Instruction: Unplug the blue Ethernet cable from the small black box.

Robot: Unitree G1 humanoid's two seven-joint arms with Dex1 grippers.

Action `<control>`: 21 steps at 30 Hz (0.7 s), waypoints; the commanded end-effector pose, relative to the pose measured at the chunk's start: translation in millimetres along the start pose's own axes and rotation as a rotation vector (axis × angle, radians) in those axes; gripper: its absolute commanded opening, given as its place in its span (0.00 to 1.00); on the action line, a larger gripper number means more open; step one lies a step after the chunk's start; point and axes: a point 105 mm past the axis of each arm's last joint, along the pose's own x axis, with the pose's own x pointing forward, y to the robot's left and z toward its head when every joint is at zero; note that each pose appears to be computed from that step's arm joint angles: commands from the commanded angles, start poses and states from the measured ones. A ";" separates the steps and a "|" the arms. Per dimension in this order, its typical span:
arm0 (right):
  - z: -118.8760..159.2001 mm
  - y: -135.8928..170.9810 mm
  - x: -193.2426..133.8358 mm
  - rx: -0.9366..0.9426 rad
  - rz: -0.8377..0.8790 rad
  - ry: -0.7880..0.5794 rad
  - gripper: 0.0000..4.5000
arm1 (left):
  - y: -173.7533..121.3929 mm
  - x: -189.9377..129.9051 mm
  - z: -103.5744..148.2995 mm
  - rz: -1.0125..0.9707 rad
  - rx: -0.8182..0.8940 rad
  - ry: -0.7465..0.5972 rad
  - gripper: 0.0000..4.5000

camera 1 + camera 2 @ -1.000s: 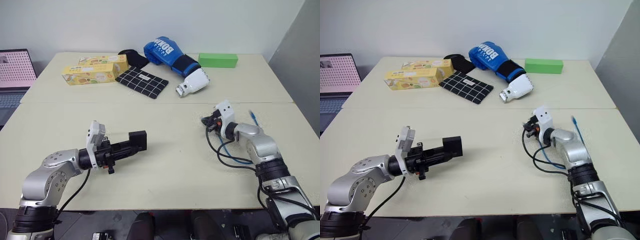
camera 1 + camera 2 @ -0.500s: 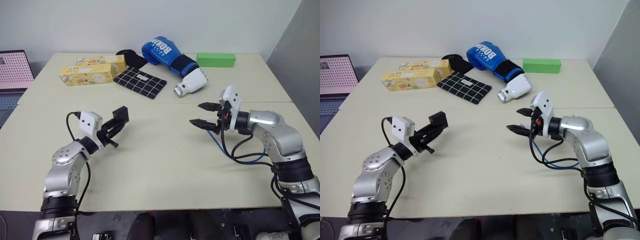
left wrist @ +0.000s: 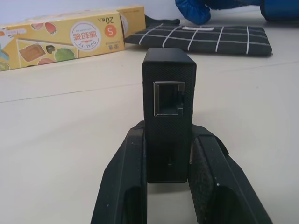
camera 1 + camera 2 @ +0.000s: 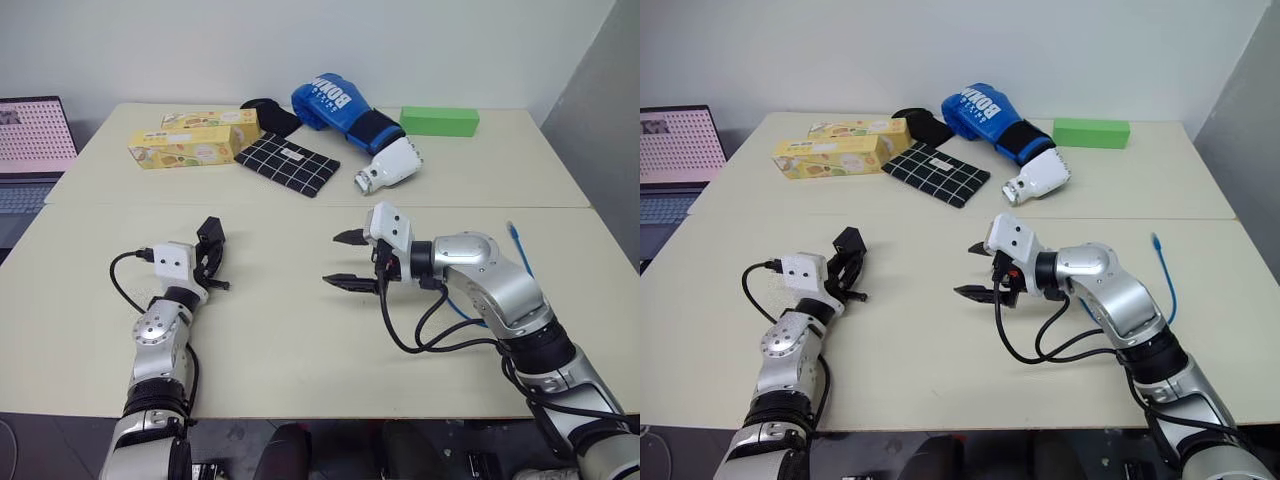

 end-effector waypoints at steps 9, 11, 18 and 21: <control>17.9 -7.9 -5.5 -0.044 -0.043 -0.048 0.88 | -4.2 -14.5 -19.5 -0.004 -0.112 0.036 0.71; 17.8 -7.0 -5.3 -0.040 -0.040 -0.048 0.88 | -3.6 -17.2 -20.7 0.002 -0.103 0.054 0.81; 7.9 -7.6 -14.0 0.002 -0.077 -0.027 0.88 | -4.6 -46.5 -12.6 -0.040 -0.012 0.193 0.88; -4.4 -13.0 -26.9 0.022 -0.132 -0.002 0.88 | -9.3 -67.1 -3.7 -0.122 0.078 0.276 0.88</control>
